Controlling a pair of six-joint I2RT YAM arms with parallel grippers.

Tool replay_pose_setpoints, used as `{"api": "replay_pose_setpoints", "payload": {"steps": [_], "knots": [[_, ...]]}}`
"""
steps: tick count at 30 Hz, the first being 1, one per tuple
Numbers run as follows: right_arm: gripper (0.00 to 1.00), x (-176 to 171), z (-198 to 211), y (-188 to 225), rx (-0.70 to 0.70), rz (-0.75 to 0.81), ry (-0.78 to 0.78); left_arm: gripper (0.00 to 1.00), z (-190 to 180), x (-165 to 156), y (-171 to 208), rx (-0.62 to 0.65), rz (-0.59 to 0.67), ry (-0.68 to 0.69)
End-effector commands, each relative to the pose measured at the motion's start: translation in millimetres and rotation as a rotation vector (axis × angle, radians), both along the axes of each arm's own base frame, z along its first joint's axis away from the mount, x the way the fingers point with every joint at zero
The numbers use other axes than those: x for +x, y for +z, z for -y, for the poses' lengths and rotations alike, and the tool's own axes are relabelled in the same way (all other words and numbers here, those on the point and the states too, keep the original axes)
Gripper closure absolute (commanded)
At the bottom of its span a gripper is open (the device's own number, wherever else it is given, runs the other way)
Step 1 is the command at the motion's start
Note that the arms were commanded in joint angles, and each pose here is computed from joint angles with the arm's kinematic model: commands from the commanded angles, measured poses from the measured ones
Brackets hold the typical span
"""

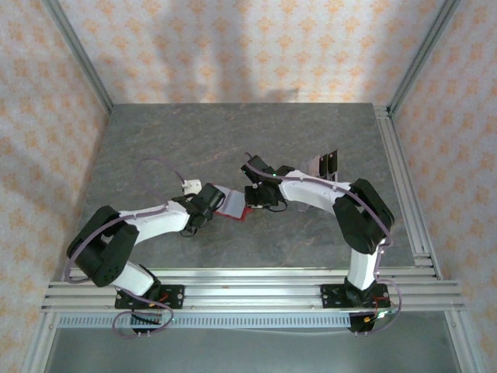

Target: Put the credit cards into the card holder

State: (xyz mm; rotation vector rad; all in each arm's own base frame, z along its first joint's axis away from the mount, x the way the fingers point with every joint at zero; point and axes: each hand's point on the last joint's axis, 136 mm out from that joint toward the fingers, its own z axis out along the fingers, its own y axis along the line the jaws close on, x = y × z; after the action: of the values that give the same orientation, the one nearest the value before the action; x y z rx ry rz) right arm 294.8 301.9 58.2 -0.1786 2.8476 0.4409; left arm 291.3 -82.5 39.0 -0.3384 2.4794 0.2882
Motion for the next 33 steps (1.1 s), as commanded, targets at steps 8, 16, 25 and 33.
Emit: {"api": "replay_pose_setpoints", "payload": {"steps": [8, 16, 25, 33], "knots": [[1.00, 22, 33, 2, -0.126, 0.051, 0.050, 0.32, 0, 2, 52, -0.068, 0.092, -0.002], [1.00, 50, 55, 9, -0.190, 0.086, 0.108, 0.31, 20, 14, 55, -0.123, 0.076, -0.050], [0.62, 55, 57, 40, -0.112, 0.091, 0.048, 0.31, 45, 33, 44, -0.154, 0.035, -0.110], [0.54, 56, 103, 76, -0.178, 0.149, -0.102, 0.31, 73, 48, 31, -0.186, 0.000, -0.171]]}}
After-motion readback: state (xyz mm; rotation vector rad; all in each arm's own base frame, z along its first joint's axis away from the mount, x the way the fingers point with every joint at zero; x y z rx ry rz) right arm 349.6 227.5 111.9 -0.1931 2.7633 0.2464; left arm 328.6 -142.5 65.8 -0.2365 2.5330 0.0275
